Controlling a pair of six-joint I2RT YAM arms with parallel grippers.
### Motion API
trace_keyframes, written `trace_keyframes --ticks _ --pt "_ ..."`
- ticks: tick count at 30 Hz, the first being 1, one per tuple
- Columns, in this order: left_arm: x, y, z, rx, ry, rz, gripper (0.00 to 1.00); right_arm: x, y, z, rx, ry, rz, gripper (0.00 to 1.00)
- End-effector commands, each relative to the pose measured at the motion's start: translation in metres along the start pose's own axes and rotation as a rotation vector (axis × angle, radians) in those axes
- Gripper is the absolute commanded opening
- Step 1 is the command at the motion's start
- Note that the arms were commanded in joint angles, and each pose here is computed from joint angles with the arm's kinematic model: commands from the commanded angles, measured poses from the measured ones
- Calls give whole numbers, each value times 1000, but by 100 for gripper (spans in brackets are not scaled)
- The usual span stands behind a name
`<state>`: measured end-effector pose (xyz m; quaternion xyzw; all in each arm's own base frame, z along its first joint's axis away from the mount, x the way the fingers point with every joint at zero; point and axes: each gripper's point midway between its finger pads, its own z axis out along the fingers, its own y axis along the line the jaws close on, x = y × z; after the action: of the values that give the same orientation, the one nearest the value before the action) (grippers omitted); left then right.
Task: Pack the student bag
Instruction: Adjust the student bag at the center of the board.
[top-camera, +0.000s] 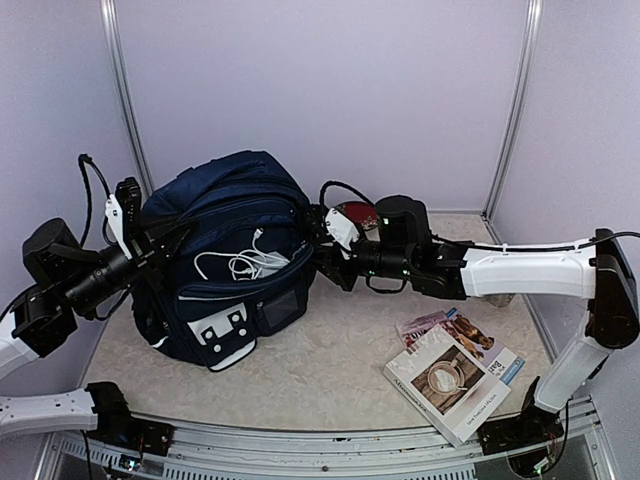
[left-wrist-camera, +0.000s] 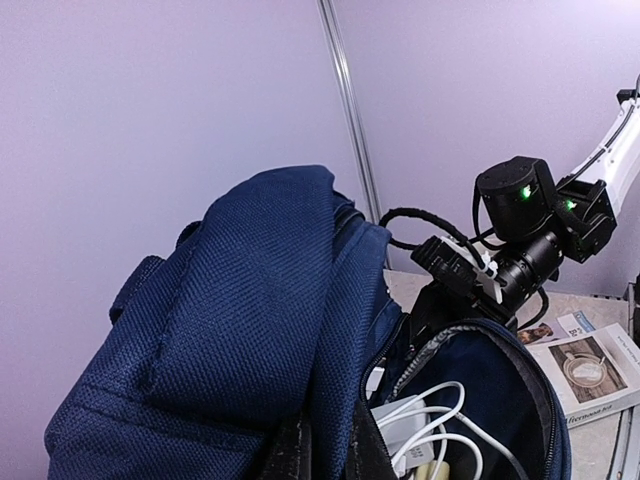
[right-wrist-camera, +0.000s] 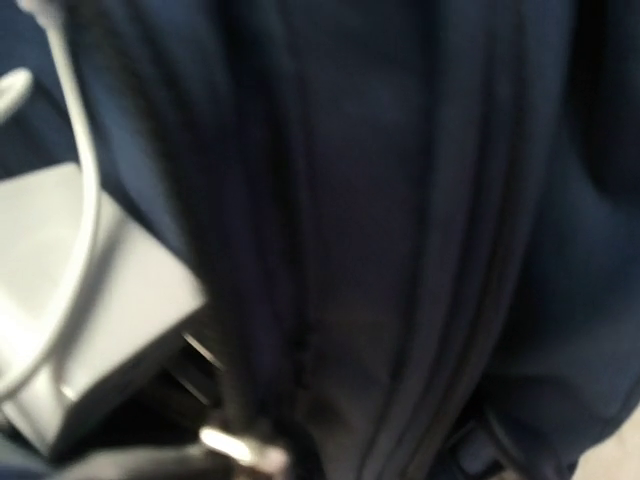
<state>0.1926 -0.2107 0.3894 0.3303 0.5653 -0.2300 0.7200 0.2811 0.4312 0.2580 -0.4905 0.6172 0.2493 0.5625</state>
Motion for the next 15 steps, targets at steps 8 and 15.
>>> trace_keyframes --ticks 8,15 --pt "-31 5 -8 -12 -119 -17 0 -36 -12 3 79 -43 -73 2" --pt "-28 14 -9 -62 -101 -14 0 -59 -41 -23 238 -15 -143 0"
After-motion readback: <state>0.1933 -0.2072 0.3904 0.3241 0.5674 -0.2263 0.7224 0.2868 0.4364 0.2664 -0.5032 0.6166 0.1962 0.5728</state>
